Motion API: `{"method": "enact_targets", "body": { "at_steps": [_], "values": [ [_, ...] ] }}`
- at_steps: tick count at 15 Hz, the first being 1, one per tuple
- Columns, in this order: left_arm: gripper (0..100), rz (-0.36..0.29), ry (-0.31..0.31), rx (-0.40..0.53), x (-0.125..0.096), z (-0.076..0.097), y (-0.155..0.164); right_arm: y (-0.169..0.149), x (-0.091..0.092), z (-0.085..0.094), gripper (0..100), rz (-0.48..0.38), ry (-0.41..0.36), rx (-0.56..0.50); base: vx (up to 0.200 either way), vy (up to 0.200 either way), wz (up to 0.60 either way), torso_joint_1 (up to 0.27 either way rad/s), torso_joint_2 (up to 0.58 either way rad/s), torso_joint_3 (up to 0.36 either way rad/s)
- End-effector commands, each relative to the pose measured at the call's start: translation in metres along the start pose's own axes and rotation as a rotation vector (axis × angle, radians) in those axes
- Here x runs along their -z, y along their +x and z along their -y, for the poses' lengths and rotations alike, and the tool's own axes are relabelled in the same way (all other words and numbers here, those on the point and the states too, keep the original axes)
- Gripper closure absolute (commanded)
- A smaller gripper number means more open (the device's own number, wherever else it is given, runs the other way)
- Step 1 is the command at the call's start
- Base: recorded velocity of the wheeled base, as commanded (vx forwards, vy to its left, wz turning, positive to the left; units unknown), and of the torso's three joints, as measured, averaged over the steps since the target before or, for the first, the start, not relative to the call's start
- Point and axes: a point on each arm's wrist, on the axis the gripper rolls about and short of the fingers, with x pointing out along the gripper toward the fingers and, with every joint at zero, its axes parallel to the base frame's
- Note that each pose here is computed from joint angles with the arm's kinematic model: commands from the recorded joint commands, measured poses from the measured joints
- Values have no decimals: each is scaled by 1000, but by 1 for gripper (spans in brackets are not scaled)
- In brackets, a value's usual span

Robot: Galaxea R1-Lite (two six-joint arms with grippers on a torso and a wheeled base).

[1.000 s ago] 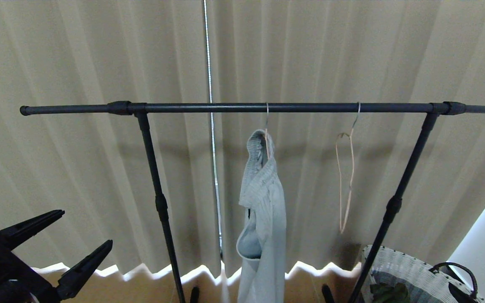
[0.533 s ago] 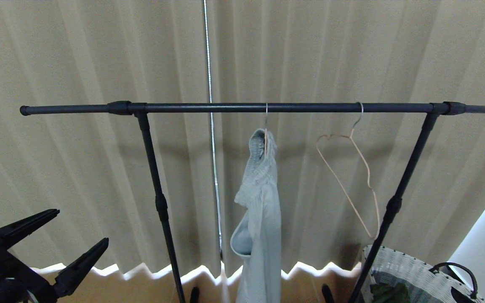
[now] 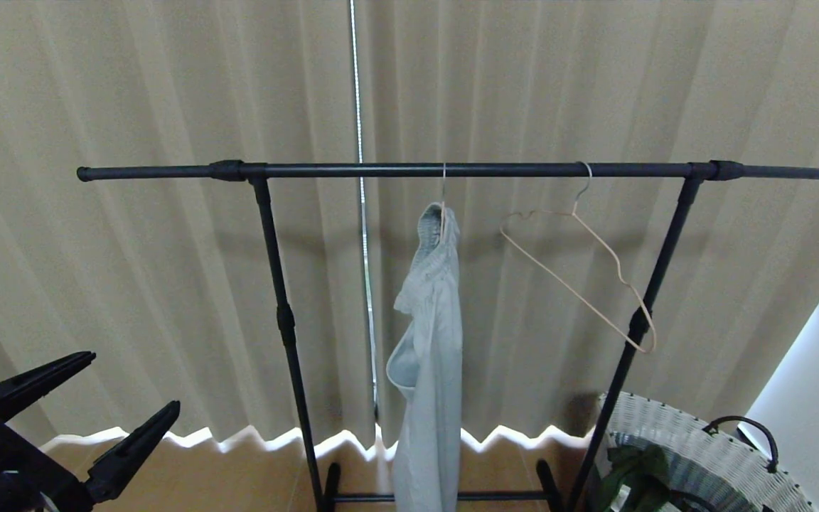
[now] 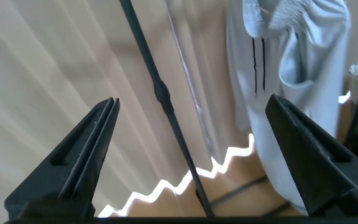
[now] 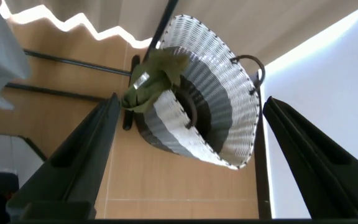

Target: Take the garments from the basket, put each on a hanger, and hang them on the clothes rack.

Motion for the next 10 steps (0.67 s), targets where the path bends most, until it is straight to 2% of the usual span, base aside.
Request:
{"method": "enact_targets", "body": {
  "at_steps": [1,6,10],
  "values": [
    [0,0,-1,-1,0,0,0,-1,1,0,0,9,-2,2,-200,0,0,2,7,7],
    [0,-6,-5,0,1,0,1,-2,4,-1,0,-6,-8,-8,0,0,0,0,0,0],
    [0,-42,-15,13,5,0,6,-1,4,-2,0,-10,-9,-10,0,0,0,0,0,0]
  ]
}}
